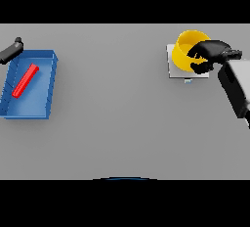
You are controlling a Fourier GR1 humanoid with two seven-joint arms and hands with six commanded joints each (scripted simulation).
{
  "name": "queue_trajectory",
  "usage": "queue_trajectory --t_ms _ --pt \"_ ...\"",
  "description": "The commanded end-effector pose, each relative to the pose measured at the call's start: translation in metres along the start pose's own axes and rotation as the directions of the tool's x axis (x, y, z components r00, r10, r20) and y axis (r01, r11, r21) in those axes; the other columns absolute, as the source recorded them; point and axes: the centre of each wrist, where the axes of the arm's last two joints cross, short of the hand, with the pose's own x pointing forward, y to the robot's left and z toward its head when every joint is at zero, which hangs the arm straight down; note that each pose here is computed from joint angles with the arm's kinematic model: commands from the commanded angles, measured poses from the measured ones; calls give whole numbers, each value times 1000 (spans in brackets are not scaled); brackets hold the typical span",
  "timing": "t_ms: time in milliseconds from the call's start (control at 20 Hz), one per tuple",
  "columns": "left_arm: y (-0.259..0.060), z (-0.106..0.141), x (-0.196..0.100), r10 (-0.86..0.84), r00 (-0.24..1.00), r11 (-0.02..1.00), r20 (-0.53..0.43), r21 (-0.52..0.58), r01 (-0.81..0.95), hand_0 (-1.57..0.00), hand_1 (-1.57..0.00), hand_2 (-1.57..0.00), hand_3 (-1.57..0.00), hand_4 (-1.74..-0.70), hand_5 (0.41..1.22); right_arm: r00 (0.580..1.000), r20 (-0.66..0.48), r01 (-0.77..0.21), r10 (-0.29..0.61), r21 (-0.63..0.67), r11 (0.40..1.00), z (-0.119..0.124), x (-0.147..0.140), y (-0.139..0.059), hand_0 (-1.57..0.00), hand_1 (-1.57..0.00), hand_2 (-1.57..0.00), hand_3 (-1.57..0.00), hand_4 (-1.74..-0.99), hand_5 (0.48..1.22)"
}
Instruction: Pick up the red beaker and tilt it to pour out 1 green nut into yellow bowl. Pick up the yellow bowl and place it on the metallic measuring scale.
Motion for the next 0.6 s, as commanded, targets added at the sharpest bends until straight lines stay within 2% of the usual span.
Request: queue_trajectory --t_ms 0,100,200,450,550 --pt "2 -1 1 -7 1000 1000 -19 5 7 1 1 1 1 -846 766 1000 -1 9 -9 6 1000 -1 0 1 -581 -436 -457 -662 -1528 899" --pt "1 -1 -5 0 1000 1000 -12 6 0 1 1 1 1 -854 771 1000 -11 10 -10 15 1000 0 -3 0 -372 -279 -345 -558 -1501 865" --pt "-3 0 -3 -2 1000 1000 -6 -3 2 1 1 1 1 -853 771 1000 -13 3 -3 21 1000 0 -5 2 -237 -178 -256 -465 -1471 836" --pt "-2 1 0 2 1000 1000 -13 10 -2 1 1 1 1 -855 771 999 -11 -33 34 36 999 -1 -8 5 -77 -58 -93 -297 -1424 804" --pt "-4 5 -3 1 1000 1000 -7 10 -1 1 1 1 1 -851 768 999 -10 -36 37 31 999 -1 -7 0 -49 -37 -59 -263 -1414 796"
